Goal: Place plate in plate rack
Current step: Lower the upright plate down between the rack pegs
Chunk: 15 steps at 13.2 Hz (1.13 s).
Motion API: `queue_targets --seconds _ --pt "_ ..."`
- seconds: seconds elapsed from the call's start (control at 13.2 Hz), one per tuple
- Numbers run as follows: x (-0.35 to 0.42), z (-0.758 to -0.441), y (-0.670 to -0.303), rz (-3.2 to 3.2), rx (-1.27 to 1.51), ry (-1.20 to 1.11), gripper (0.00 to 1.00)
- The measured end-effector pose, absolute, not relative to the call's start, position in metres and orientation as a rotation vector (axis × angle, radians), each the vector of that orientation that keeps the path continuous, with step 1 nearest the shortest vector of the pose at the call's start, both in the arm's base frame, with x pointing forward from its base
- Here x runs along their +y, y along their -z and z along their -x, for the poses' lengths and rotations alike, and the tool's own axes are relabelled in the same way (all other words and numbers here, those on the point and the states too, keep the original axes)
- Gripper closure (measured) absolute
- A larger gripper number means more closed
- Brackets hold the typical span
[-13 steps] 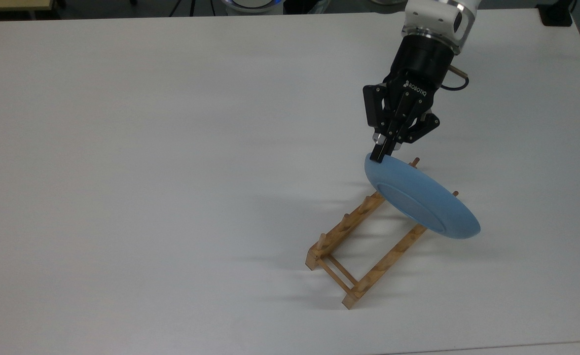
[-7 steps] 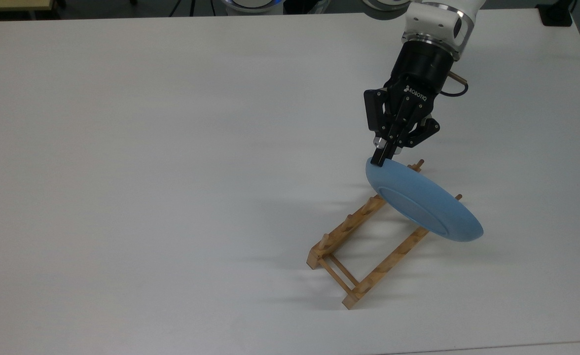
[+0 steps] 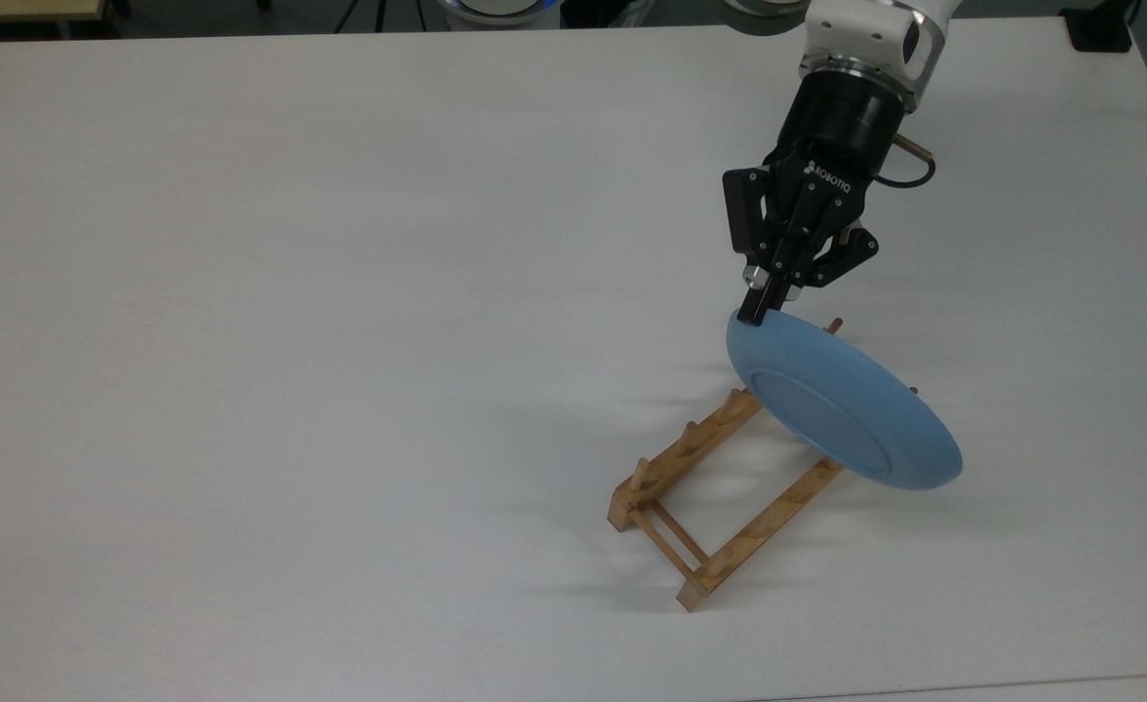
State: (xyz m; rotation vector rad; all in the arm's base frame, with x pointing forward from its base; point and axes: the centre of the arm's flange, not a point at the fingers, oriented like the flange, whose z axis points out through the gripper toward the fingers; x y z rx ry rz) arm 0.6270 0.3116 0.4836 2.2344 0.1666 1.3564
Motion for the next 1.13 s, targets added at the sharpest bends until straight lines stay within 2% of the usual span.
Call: queue_targets --seconds 0.6,1.13 --pt "0.308 -0.629 -0.480 -2.225 0.150 -1.338 0.95" --pt "0.310 -0.624 -0.462 -2.233 0.179 -1.302 0.95"
